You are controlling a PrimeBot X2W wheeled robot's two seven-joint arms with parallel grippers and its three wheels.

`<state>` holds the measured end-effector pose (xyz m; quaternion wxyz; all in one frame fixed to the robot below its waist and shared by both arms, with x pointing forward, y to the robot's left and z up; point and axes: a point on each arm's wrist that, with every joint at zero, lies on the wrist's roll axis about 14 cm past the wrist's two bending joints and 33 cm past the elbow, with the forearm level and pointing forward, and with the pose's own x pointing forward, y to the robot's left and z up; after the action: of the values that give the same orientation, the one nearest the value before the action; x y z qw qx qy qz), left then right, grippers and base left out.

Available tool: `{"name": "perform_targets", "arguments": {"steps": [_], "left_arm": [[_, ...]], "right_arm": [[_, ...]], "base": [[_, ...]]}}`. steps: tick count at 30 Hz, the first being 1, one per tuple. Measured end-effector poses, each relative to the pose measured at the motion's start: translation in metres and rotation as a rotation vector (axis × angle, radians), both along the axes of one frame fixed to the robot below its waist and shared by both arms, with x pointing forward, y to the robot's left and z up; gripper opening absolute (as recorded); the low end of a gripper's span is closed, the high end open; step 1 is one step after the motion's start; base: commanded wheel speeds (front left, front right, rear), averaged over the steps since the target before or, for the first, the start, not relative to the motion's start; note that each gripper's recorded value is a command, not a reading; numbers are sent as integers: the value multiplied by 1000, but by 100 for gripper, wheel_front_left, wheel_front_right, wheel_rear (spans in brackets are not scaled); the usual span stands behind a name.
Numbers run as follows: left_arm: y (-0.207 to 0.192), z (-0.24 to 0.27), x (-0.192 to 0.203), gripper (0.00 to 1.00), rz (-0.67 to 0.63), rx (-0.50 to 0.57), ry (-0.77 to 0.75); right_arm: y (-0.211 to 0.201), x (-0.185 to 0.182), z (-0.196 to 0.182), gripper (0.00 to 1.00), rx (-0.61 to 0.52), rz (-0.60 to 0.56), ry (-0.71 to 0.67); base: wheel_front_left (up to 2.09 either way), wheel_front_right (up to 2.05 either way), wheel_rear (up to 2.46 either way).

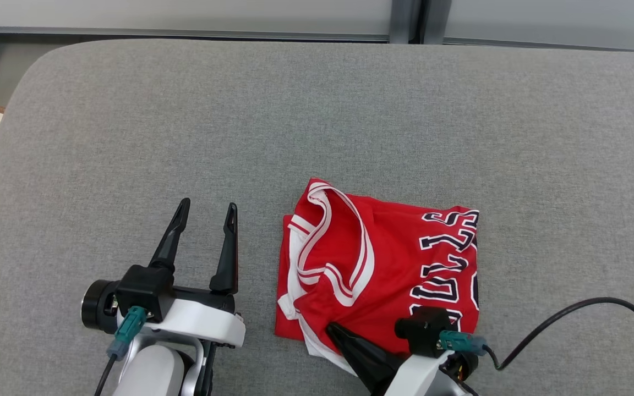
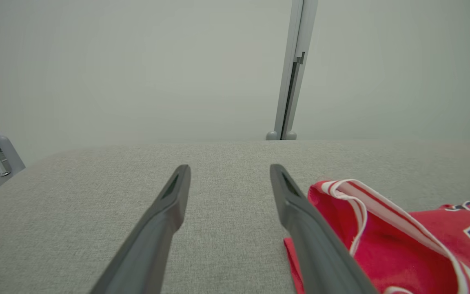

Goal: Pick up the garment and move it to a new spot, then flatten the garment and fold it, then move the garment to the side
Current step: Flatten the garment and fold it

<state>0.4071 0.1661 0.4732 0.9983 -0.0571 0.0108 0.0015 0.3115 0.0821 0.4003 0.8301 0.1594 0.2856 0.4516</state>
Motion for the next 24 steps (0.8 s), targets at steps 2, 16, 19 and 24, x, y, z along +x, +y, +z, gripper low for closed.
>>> {"name": "perform_targets", "arguments": {"steps": [2, 16, 19, 24], "left_arm": [[1, 1, 0, 100, 5, -2, -4], [3, 12, 1, 100, 9, 3, -37], [3, 13, -1, 100, 6, 7, -40], [3, 17, -3, 100, 3, 12, -51]], "right_arm": [[3, -3, 0, 0, 14, 10, 19], [-49, 69, 86, 0, 159, -214, -301], [-85, 89, 105, 0, 161, -350, -387], [-158, 111, 127, 5, 104, -579, -514]], "base": [[0, 0, 0], [0, 0, 0], [0, 0, 0], [0, 0, 0]]}}
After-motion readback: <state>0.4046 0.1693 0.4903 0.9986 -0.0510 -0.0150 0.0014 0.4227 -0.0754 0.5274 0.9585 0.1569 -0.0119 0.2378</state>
